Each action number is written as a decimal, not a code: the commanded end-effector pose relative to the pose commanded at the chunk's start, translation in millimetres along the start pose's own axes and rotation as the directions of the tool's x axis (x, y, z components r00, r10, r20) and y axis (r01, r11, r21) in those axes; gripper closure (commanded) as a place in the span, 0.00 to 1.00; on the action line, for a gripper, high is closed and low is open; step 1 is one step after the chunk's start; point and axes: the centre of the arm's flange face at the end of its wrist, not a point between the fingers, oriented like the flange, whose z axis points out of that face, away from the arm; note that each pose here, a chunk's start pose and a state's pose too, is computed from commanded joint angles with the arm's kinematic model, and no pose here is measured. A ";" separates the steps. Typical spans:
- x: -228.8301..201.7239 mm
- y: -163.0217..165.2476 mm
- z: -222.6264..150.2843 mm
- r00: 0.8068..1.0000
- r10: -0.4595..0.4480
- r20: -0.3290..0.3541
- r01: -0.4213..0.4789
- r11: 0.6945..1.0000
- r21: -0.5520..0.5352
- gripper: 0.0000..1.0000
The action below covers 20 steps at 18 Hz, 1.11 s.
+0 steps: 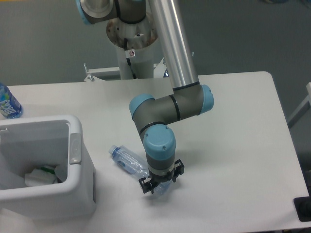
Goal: Place the trash in the trash can
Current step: 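Close the gripper around the bottle's bottom end, then lift the bottle and carry it over the bin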
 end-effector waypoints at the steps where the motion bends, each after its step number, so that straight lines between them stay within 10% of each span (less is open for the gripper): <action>1: -0.2 -0.1 -1.0 1.000 -0.002 0.001 0.002 1.000 0.002 0.26; 15: 0.6 -2.6 -15.1 1.000 0.002 0.002 -0.003 1.000 0.020 0.42; 20: 0.5 -39.7 -124.0 0.999 0.001 -0.044 0.008 0.976 0.219 0.42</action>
